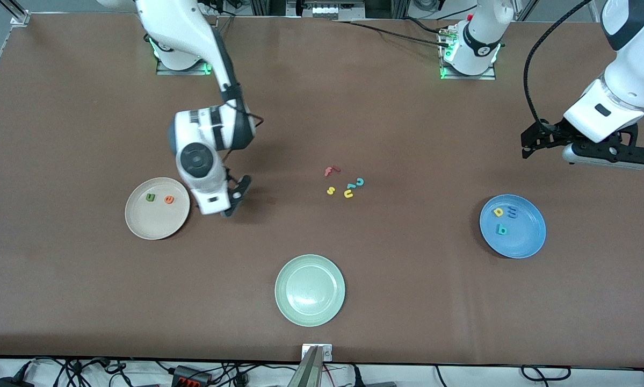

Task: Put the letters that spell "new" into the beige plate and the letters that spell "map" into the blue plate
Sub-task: 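Carry the pink m to the beige plate and open the right gripper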

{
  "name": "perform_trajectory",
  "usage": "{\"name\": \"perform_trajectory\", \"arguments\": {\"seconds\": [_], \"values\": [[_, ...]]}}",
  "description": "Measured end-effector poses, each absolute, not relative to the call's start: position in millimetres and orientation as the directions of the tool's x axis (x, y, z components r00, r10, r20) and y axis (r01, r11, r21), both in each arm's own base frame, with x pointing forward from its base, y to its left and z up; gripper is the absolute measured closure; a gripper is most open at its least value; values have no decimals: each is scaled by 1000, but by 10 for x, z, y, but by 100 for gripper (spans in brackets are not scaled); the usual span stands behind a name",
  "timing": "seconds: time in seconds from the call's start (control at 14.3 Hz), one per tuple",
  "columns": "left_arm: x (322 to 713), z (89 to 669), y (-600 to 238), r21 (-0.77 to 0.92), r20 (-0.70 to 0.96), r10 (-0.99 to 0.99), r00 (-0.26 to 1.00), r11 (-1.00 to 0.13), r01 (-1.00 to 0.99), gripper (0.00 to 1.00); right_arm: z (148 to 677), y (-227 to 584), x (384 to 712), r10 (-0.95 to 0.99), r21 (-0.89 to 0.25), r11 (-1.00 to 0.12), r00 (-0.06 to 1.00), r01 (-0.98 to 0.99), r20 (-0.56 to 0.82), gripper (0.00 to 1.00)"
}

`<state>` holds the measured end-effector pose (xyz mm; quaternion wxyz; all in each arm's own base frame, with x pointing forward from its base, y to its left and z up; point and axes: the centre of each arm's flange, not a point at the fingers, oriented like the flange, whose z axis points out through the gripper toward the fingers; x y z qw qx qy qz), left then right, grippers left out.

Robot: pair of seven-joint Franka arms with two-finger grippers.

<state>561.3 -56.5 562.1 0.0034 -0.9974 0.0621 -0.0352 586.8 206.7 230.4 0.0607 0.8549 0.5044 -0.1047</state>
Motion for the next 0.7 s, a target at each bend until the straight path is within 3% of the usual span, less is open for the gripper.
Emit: {"name": "perform_trajectory", "arguments": {"seconds": [0.28, 0.7], "values": [[5612, 5621, -567, -11, 70, -124, 990, -992, -124, 0, 2233, 882, 6103, 751, -28, -632, 604, 774, -265, 69], [5611, 5621, -577, -11, 70, -126, 990, -992, -126, 0, 2016, 359, 6061, 694, -47, -695, 652, 718, -304, 69]]}}
